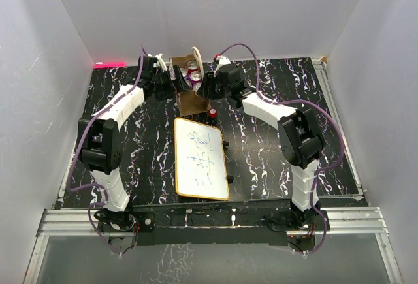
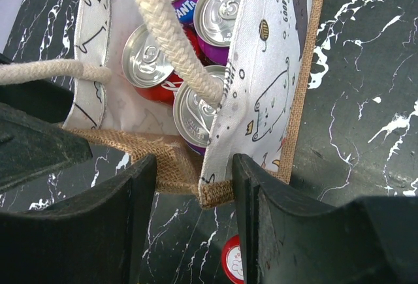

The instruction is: Take the beverage out of the canvas bag

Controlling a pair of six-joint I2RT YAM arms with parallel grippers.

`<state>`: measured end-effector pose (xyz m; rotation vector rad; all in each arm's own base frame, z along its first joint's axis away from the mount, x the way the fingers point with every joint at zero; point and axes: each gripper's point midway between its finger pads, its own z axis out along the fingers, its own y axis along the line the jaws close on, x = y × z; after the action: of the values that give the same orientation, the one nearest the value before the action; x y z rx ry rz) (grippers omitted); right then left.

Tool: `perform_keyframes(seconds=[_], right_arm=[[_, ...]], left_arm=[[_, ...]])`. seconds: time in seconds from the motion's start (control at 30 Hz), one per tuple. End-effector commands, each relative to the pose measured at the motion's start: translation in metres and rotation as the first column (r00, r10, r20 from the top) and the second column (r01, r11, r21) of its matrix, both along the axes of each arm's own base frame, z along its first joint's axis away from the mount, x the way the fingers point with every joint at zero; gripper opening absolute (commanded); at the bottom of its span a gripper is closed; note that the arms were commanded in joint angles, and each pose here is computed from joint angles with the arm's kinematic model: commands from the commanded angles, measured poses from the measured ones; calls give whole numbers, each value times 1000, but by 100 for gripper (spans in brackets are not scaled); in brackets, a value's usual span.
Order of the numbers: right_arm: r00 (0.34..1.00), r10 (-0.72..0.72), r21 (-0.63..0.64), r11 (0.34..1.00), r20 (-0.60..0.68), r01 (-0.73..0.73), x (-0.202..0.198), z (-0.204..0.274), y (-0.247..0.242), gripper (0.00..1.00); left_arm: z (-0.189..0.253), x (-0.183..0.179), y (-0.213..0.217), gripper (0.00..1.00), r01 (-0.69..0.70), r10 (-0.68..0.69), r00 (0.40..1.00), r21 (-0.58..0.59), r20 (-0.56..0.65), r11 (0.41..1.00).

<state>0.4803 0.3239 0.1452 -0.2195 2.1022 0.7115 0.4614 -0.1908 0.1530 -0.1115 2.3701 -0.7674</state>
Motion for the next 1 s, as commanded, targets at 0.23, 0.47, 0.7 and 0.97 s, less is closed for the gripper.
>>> perform_keyframes(seconds=[0.23, 0.47, 0.7, 0.97], right_arm=[[973, -2, -173, 984, -230, -38, -48, -86, -26, 49], [983, -35, -210, 978, -180, -4, -35, -64, -32, 58], [994, -76, -274, 960, -81, 51, -13, -1, -38, 63], [999, 15, -303, 953, 36, -4, -28, 52, -2, 63]], left_arm=[[-23, 8, 6, 89, -29, 31, 998, 39, -59, 999], [-34, -19, 7, 82, 34, -32, 999, 36, -39, 999], [-53, -28, 12, 78, 45, -41, 997, 60, -67, 997], [-53, -28, 10, 78, 72, -70, 996, 37, -58, 997]])
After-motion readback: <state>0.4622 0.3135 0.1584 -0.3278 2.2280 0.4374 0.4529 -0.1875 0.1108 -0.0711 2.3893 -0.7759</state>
